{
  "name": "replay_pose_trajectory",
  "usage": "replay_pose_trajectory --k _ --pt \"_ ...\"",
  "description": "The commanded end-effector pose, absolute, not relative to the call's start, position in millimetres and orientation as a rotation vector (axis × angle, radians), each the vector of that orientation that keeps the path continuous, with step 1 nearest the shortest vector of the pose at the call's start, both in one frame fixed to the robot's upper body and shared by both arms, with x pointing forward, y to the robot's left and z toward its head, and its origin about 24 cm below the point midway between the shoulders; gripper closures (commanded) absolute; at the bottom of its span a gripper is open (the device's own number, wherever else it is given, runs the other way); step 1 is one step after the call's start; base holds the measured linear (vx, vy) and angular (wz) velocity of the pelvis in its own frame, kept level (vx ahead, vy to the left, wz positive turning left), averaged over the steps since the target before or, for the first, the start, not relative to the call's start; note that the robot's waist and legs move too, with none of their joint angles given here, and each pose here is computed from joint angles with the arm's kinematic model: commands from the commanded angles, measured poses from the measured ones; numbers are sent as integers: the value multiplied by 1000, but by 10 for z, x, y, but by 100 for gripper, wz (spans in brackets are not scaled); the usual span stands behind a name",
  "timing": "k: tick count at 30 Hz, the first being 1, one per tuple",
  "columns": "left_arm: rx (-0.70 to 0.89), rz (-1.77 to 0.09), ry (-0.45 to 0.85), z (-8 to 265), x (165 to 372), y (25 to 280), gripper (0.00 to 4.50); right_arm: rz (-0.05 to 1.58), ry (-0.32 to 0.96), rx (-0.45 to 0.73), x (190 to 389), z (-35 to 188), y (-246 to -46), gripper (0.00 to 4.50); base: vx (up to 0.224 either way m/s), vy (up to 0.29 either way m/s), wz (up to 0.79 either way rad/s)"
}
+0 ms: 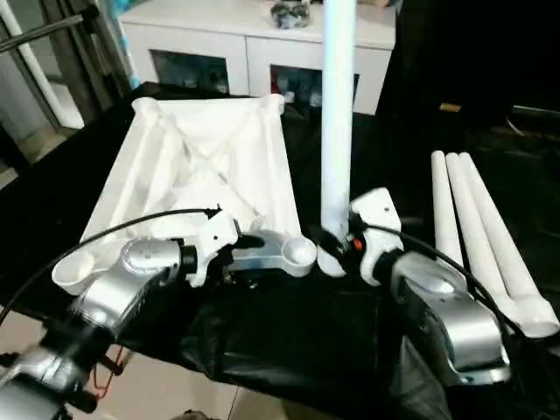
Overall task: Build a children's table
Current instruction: Move to table, then insert table leg to table base
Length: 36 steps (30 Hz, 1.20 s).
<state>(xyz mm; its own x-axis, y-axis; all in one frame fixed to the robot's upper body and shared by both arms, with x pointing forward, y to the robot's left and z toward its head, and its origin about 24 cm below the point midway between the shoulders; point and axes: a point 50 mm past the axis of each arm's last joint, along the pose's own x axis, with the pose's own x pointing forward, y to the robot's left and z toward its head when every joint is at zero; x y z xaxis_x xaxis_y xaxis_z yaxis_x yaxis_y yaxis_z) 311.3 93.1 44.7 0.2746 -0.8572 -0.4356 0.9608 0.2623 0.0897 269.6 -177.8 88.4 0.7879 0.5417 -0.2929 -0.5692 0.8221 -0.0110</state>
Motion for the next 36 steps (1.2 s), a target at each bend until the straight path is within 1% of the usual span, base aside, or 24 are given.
replay_pose_trajectory --k 1,3,5,6,8,10,11,13,16,18,20,22,23,29,31,34,36 --pt "409 -1290 353 440 3156 979 121 606 255 -108 2681 976 -1790 263 0 0 0" --pt "398 -1288 365 452 3199 1004 146 602 255 -108 2671 977 -1802 263 0 0 0" --pt "395 -1288 370 458 3220 1017 151 603 258 -107 2666 979 -1806 263 0 0 0" --pt "396 -1283 380 476 3268 1057 151 606 264 -104 2656 983 -1812 263 0 0 0" --pt "381 -1285 403 513 3335 1133 179 640 264 -97 2626 1001 -1804 263 0 0 0" --pt "383 -1289 415 519 3355 1165 191 647 265 -99 2618 1004 -1805 263 0 0 0" --pt "393 -1296 432 511 3364 1193 205 653 268 -99 2611 1004 -1805 263 0 0 0" --pt "410 -1305 456 501 3372 1232 227 665 272 -98 2601 1004 -1801 263 0 0 0" --pt "424 -1303 476 496 3391 1282 239 687 273 -92 2588 1018 -1781 263 0 0 0" --pt "436 -1306 486 487 3395 1297 263 691 274 -89 2585 1020 -1772 263 0 0 0" --pt "445 -1310 493 480 3399 1305 272 694 275 -88 2583 1020 -1768 263 0 0 0" --pt "452 -1303 501 464 3412 1326 295 701 274 -76 2588 1024 -1759 263 0 0 0" --pt "452 -1303 501 464 3412 1326 295 701 274 -76 2588 1024 -1759 263 0 0 0" --pt "440 -1306 513 452 3422 1339 347 714 267 -63 2595 1035 -1743 263 0 0 0" --pt "445 -1308 518 447 3422 1342 375 714 267 -64 2598 1036 -1743 263 0 0 0" --pt "454 -1314 523 444 3424 1349 380 715 264 -61 2611 1044 -1743 263 0 0 0" --pt "451 -1318 522 451 3427 1350 403 716 262 -57 2621 1050 -1740 263 0 0 0"
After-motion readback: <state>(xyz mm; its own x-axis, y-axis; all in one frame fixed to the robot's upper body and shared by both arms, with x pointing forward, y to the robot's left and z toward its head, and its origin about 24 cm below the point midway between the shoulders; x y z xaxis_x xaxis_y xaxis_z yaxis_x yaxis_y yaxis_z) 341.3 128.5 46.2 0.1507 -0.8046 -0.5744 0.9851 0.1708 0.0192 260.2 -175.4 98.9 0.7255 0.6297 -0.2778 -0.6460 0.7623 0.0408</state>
